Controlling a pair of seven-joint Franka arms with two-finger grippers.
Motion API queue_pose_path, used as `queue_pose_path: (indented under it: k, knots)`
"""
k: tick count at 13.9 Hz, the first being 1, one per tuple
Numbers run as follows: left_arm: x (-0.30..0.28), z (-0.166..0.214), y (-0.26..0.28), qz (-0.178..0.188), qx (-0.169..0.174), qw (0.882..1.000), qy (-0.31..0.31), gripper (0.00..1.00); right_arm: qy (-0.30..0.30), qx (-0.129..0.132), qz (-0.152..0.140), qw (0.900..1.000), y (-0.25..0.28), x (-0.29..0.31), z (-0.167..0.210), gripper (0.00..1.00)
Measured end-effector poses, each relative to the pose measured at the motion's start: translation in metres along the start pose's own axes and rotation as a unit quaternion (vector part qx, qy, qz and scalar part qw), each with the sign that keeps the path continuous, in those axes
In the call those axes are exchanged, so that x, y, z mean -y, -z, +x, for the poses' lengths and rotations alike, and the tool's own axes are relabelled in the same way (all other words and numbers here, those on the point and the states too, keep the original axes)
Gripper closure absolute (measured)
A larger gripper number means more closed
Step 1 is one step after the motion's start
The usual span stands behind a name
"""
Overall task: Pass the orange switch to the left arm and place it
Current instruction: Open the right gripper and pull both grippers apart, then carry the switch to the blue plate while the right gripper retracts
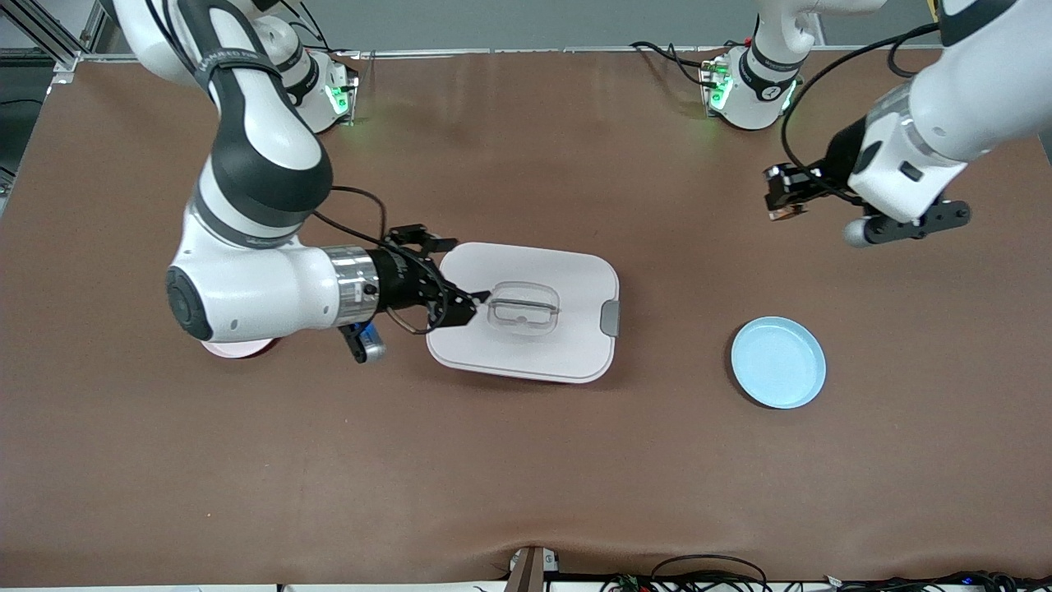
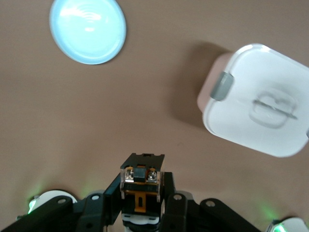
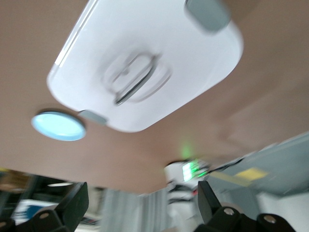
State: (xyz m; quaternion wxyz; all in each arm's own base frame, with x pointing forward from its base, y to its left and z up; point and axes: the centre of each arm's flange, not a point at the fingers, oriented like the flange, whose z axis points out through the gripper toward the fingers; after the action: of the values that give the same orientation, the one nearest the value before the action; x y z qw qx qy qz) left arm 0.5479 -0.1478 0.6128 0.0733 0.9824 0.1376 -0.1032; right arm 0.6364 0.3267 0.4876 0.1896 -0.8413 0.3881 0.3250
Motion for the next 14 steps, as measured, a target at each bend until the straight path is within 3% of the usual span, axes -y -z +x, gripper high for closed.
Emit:
queue_pose_path:
  k: [2,4,9,12,14]
  knots:
    - [0.021,0.011,0.004,0.005,-0.005,0.999,0.04,0.64,0.08,-0.032,-0.042,0.995,0.012,-0.016,0.006,0.0]
    - [0.038,0.021,0.006,0.006,-0.007,0.994,0.11,0.64,0.152,-0.057,-0.084,0.983,0.026,-0.033,0.02,0.0]
    - [0.079,0.058,-0.004,0.016,-0.009,0.97,0.241,0.64,0.29,-0.111,-0.19,0.931,0.08,-0.08,0.063,0.0]
    - [0.084,0.085,-0.025,0.032,-0.034,0.946,0.32,0.64,0.346,-0.131,-0.216,0.903,0.13,-0.112,0.086,0.0]
    - [0.082,0.102,-0.043,0.026,-0.046,0.928,0.37,0.64,0.365,-0.131,-0.228,0.893,0.158,-0.136,0.106,0.0]
